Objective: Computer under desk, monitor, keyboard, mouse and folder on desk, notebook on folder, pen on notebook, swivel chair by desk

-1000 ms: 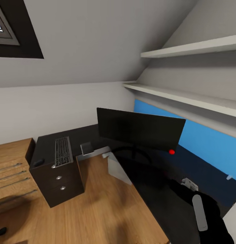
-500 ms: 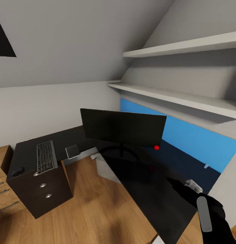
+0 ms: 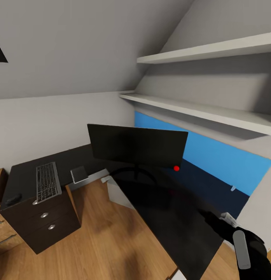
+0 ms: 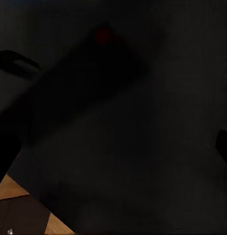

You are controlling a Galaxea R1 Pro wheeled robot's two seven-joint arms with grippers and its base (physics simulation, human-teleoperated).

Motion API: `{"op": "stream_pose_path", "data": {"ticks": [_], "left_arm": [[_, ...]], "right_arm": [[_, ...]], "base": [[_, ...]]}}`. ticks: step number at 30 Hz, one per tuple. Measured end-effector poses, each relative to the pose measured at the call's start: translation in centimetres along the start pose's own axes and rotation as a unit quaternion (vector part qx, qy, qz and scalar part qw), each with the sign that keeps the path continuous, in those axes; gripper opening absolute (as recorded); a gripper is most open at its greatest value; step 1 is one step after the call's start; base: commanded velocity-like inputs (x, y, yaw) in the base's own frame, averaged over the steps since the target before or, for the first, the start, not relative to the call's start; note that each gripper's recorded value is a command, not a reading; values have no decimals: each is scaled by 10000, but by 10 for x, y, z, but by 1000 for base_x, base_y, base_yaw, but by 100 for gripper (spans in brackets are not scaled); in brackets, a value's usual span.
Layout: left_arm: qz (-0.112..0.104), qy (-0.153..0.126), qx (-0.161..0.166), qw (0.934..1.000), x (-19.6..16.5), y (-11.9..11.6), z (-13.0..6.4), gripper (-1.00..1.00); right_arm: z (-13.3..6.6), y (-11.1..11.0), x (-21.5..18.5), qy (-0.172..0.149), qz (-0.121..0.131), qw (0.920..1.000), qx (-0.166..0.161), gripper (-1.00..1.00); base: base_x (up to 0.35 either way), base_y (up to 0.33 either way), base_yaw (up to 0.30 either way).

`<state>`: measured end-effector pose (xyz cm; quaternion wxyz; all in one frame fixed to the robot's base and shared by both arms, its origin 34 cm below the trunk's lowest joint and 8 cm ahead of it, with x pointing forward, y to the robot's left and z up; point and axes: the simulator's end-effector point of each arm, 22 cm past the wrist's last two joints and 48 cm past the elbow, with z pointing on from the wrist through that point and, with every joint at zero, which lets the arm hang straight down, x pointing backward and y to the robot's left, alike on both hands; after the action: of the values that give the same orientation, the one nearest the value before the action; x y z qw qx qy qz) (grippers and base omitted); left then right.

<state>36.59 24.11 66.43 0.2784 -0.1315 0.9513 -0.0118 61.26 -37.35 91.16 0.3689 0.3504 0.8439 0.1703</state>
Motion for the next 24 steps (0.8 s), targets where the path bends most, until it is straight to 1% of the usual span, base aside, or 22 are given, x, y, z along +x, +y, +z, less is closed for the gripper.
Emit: {"op": "stream_pose_path", "data": {"ticks": [1,2,3,4,5,6,7,8,9,10,11,13,18,24], "left_arm": [[0,2,0,10000,0,0,0,100],[0,1,0,10000,0,0,0,100],[1,1,-1,10000,0,0,0,100],[2,1,-3,10000,0,0,0,100],[2,0,-3,10000,0,1,0,100],[3,0,-4,10000,0,1,0,100],[3,0,-4,10000,0,1,0,100],[4,-1,-7,10000,0,1,0,100],[5,-1,-8,10000,0,1,0,100],[6,-1,-9,10000,0,1,0,100],[7,-2,-11,10000,0,2,0,100],[7,-2,-11,10000,-1,2,0,100],[8,-1,-11,10000,0,2,0,100],[7,-5,-10,10000,0,2,0,100]], "right_arm": [[4,-17,3,116,57,9998,118,100],[7,-28,5,200,125,9996,176,100],[8,-34,6,241,168,9994,198,100],[9,-44,5,289,243,9990,231,100],[9,-51,0,286,323,9988,225,100],[9,-53,-3,271,369,9987,203,100],[9,-54,-5,255,415,9987,170,100],[8,-53,-11,213,549,9983,43,100],[8,-50,-14,188,630,9978,-52,100],[7,-49,-16,176,664,9976,-100,100],[6,-45,-19,135,741,9969,-239,100],[4,-31,-27,47,791,9949,-631,100],[1,-30,-35,-18,763,9943,-746,100],[0,-31,-37,-31,759,9942,-766,100]], "base": [[43,0,0],[34,0,0],[22,0,0],[14,0,0],[11,0,0],[9,0,0],[5,0,0],[3,0,0],[2,0,0],[1,0,0],[0,0,0],[0,0,0],[71,0,0],[246,10,0]]}}
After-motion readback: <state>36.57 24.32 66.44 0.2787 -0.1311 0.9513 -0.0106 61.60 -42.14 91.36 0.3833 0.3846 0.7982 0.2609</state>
